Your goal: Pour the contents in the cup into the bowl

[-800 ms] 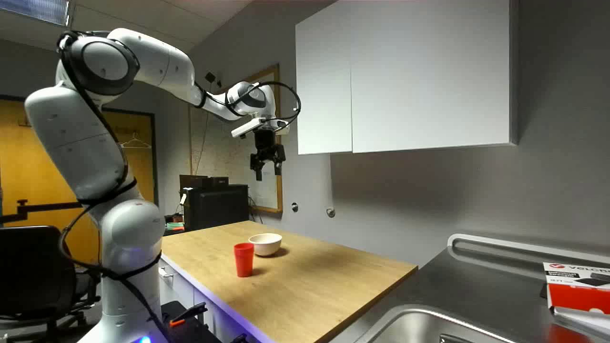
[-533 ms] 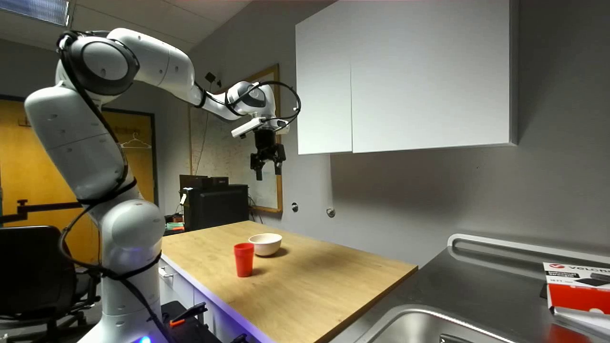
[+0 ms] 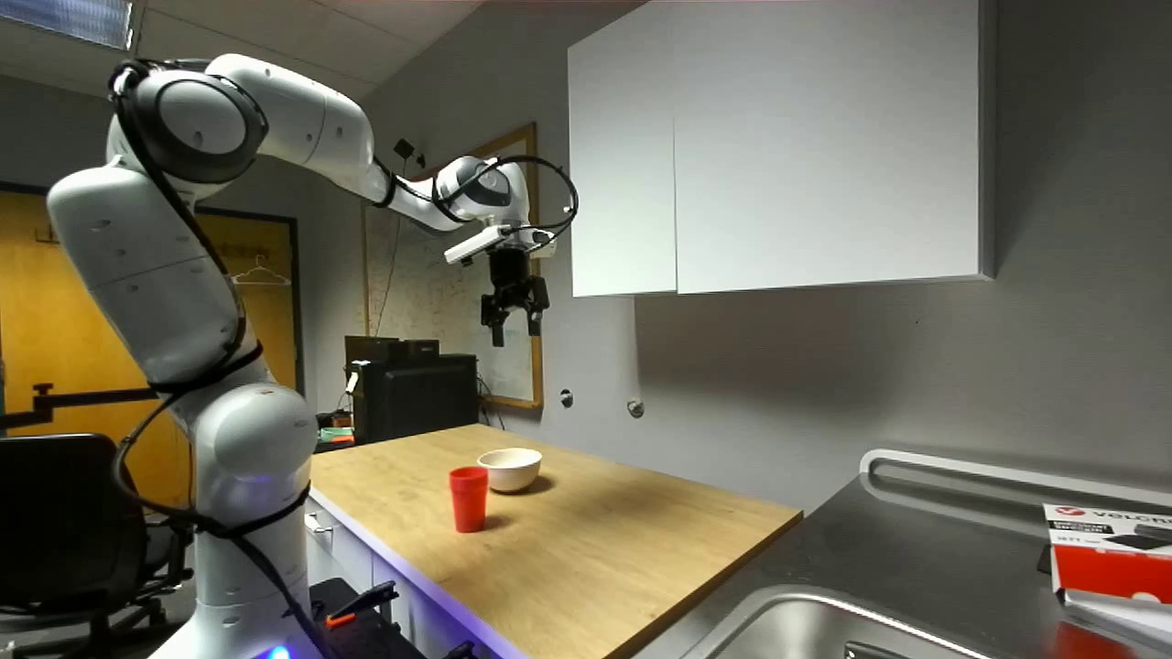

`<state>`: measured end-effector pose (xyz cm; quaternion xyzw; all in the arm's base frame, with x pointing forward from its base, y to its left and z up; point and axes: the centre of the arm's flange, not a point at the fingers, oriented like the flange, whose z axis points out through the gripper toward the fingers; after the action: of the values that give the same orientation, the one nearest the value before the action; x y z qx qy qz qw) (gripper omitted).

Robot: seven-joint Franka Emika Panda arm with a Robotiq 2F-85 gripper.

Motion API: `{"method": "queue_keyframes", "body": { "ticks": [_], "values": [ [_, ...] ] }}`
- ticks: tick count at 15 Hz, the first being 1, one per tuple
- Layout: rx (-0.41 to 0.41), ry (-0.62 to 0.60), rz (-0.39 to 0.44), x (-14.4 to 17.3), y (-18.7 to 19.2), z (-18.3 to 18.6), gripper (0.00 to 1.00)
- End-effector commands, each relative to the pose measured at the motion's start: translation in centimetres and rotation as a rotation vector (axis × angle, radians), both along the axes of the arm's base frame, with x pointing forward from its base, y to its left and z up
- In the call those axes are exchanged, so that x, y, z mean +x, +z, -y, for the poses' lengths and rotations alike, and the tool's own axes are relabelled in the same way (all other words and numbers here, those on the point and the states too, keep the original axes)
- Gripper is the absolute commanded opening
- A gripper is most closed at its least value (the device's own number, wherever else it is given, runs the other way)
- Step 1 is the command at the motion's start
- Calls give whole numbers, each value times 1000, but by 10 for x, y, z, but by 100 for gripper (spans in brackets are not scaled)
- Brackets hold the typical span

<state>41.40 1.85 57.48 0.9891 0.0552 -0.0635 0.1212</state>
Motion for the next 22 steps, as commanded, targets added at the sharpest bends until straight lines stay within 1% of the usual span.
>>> {"method": "queue_keyframes", "body": {
  "ticks": [1, 7, 11, 15, 22],
  "values": [
    [0, 0, 0, 0, 0, 0, 100],
    [4, -14, -2, 3, -1, -1, 100],
    [15, -59, -9, 11, -17, -7, 100],
    [54, -117, -35, 22, -53, -10, 100],
    [151, -221, -104, 24, -143, -9, 100]
  ]
}}
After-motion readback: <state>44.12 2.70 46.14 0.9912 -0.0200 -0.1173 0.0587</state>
